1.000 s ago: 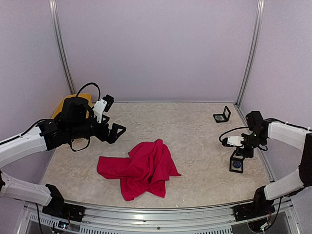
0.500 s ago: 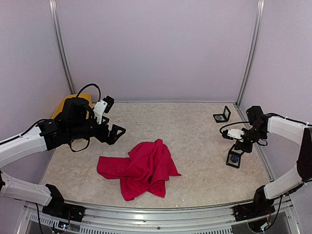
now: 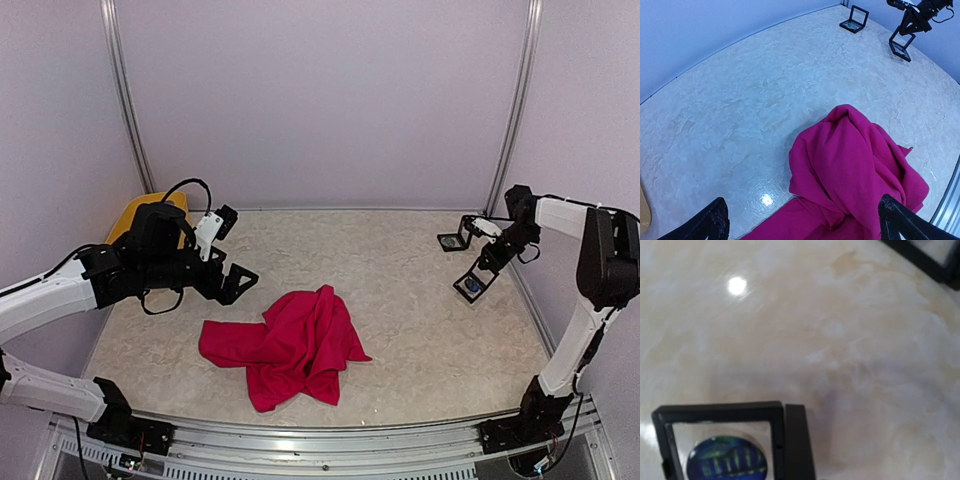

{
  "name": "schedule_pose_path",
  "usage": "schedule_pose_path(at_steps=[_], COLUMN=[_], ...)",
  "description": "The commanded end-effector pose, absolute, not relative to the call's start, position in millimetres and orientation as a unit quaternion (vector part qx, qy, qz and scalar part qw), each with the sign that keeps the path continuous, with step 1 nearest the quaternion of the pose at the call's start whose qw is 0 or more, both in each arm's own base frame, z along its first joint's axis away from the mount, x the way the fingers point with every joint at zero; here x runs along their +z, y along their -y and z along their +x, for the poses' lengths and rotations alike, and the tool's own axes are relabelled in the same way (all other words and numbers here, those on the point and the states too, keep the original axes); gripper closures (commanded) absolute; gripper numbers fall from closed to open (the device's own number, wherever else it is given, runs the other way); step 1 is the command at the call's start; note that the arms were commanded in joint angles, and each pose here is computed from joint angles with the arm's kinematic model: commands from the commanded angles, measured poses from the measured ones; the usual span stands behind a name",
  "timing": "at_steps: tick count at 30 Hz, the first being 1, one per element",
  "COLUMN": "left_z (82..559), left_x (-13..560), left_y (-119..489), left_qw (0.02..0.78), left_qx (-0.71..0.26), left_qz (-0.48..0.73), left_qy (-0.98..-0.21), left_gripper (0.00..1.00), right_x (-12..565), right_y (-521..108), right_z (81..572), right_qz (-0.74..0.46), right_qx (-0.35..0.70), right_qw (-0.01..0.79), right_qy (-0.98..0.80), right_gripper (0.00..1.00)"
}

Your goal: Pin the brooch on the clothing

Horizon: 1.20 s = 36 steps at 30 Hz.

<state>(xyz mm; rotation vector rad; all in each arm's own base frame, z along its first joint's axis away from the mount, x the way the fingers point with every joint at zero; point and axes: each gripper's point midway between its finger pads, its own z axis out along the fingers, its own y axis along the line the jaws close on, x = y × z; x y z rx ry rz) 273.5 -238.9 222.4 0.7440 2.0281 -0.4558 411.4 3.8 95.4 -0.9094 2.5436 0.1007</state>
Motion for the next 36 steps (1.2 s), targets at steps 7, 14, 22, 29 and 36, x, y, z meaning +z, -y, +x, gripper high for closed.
schedule_pose_path(at_steps=[7, 14, 22, 29, 36], left_z=[269.2, 268.3, 267.8, 268.0, 267.6], left_x=[233.5, 228.3, 224.0, 222.0, 220.0], left_y=[243.6, 247.4, 247.6, 248.1, 248.8], left_qw=[0.451, 0.44, 0.433, 0.431, 0.428], left_qx=[-0.197, -0.204, -0.203, -0.202, -0.203], left_qz=[0.309, 0.313, 0.313, 0.315, 0.316], left_qy=[-0.814, -0.817, -0.82, -0.821, -0.822], left_gripper=[0.01, 0.01, 0.01, 0.01, 0.01], right_x=[77.8, 61.1, 65.6, 61.2, 68.1], right_y=[25.8, 37.7, 31.7, 22.1, 16.4], right_z=[431.3, 441.9, 461.1, 468.0, 477.8], right_qz=[-0.128, -0.026, -0.019, -0.026, -0.024], right_qx=[0.025, 0.013, -0.005, -0.015, -0.014], right_qw=[0.13, 0.076, 0.098, 0.096, 0.102], right_qy=[-0.983, -0.997, -0.995, -0.995, -0.994], right_gripper=[1.0, 1.0, 1.0, 1.0, 0.81])
